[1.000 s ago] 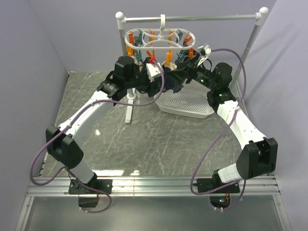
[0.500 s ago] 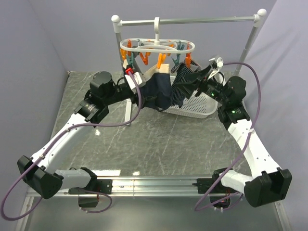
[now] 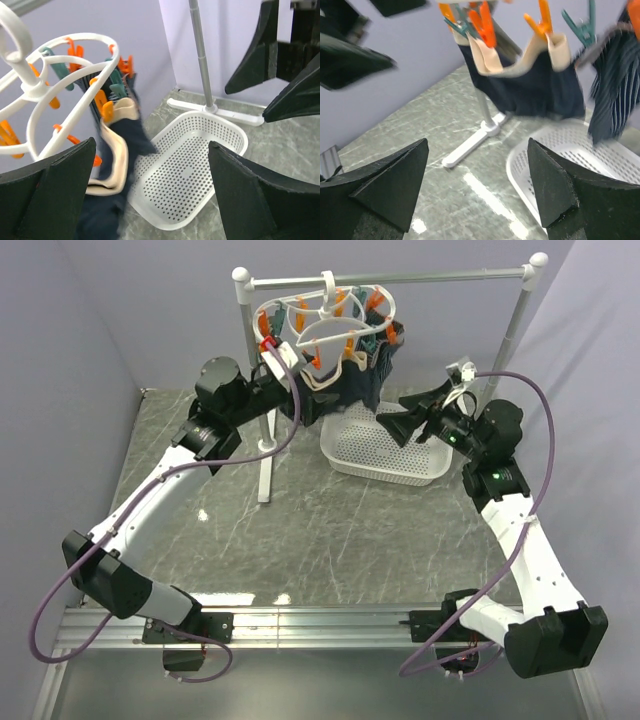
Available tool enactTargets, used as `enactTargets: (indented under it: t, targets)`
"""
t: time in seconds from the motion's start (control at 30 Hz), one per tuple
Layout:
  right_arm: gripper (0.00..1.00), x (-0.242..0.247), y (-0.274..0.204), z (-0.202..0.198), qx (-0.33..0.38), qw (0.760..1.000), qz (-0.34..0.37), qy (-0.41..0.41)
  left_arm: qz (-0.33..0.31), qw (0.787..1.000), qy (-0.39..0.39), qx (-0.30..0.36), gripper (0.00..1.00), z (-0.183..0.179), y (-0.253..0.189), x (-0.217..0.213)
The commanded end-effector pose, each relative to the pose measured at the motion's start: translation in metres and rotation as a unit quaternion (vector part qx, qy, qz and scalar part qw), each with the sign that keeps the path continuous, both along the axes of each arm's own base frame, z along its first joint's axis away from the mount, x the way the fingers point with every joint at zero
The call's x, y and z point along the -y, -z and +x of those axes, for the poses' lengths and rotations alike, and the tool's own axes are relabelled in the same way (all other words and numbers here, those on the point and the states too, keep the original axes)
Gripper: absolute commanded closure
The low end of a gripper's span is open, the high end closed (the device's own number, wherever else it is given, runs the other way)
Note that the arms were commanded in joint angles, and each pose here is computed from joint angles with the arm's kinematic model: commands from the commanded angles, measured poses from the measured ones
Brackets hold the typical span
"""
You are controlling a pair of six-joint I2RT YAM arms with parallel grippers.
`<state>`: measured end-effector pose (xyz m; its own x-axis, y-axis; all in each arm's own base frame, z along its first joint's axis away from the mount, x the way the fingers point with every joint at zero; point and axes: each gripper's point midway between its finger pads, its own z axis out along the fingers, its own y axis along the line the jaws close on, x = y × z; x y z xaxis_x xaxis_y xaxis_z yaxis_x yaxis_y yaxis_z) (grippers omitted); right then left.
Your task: Clip the underwear to the hanger
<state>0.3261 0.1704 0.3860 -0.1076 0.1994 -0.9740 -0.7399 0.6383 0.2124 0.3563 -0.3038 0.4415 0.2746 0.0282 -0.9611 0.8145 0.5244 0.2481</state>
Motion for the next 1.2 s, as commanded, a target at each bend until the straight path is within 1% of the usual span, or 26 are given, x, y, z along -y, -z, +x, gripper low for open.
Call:
enactTargets:
  t: [0.0,0.03,0.07,0.1,0.17,0.2,0.23,0.3,0.37,0.4,0.53,0.6,0.63,0.67,0.7,0.77,0.8,0.87,0.97,1.03,1.07,1.17]
  targets:
    - [0.13,0.019,-0.027,-0.006,0.022,1.0,0.002,0.019,-0.061,0.998,-0.006,0.025,0.01,-0.027,-0.068,-0.02]
    - [0.13,0.023,-0.028,-0.006,0.019,1.0,0.006,0.023,-0.068,0.997,-0.025,0.018,0.01,-0.028,-0.076,-0.029]
    - [0.13,0.032,-0.028,-0.005,0.018,0.999,0.007,0.035,-0.076,0.996,-0.039,-0.012,0.01,-0.033,-0.077,-0.042]
    - [0.13,0.035,-0.027,-0.008,0.015,0.999,0.007,0.037,-0.079,0.995,-0.052,-0.02,0.01,-0.033,-0.079,-0.053]
    - [0.13,0.048,-0.027,-0.007,0.013,0.999,0.004,0.053,-0.106,0.986,-0.092,-0.091,0.01,-0.033,-0.074,-0.081]
    - [0.13,0.051,-0.023,-0.009,0.002,0.998,0.003,0.056,-0.11,0.983,-0.105,-0.106,0.01,-0.035,-0.075,-0.091]
    - [0.13,0.054,-0.022,-0.01,-0.002,0.998,0.002,0.059,-0.096,0.978,-0.122,-0.143,0.01,-0.035,-0.059,-0.099]
    - [0.12,0.063,-0.017,-0.012,-0.02,0.997,0.001,0.072,-0.094,0.97,-0.15,-0.168,0.01,-0.038,-0.049,-0.12]
    - [0.12,0.069,-0.014,-0.014,-0.026,0.997,-0.007,0.078,-0.082,0.96,-0.168,-0.211,0.01,-0.039,-0.026,-0.138]
    - [0.12,0.076,-0.011,-0.016,-0.043,0.995,-0.01,0.091,-0.076,0.954,-0.176,-0.232,0.01,-0.041,-0.012,-0.146]
    - [0.11,0.094,0.001,-0.023,-0.068,0.991,-0.028,0.115,-0.072,0.91,-0.246,-0.326,0.01,-0.033,0.052,-0.192]
    - [0.11,0.098,0.013,-0.031,-0.089,0.988,-0.033,0.119,-0.066,0.871,-0.312,-0.373,0.01,-0.025,0.092,-0.224]
    - [0.11,0.104,0.02,-0.032,-0.09,0.987,-0.045,0.128,-0.061,0.857,-0.332,-0.39,0.01,-0.026,0.106,-0.234]
    - [0.1,0.109,0.031,-0.032,-0.104,0.984,-0.048,0.138,-0.058,0.845,-0.355,-0.395,0.01,-0.025,0.116,-0.25]
    - [0.1,0.113,0.042,-0.035,-0.121,0.98,-0.051,0.148,-0.05,0.833,-0.37,-0.409,0.01,-0.027,0.135,-0.259]
    - [0.1,0.122,0.059,-0.037,-0.137,0.975,-0.058,0.163,-0.051,0.825,-0.39,-0.407,0.01,-0.029,0.149,-0.274]
    - [0.1,0.127,0.076,-0.039,-0.154,0.97,-0.061,0.176,-0.043,0.823,-0.393,-0.409,0.01,-0.035,0.163,-0.277]
    - [0.09,0.133,0.1,-0.041,-0.172,0.964,-0.069,0.189,-0.043,0.822,-0.406,-0.397,0.01,-0.037,0.168,-0.284]
    - [0.09,0.14,0.121,-0.045,-0.184,0.957,-0.076,0.212,-0.035,0.811,-0.415,-0.41,0.01,-0.037,0.186,-0.288]
    - [0.09,0.14,0.124,-0.048,-0.182,0.956,-0.076,0.216,-0.031,0.81,-0.415,-0.413,0.0,-0.035,0.191,-0.289]
    - [0.09,0.14,0.125,-0.05,-0.179,0.956,-0.076,0.218,-0.033,0.805,-0.42,-0.418,0.01,-0.034,0.195,-0.29]
    - [0.08,0.143,0.122,-0.05,-0.176,0.955,-0.077,0.227,-0.034,0.807,-0.416,-0.417,0.01,-0.032,0.194,-0.292]
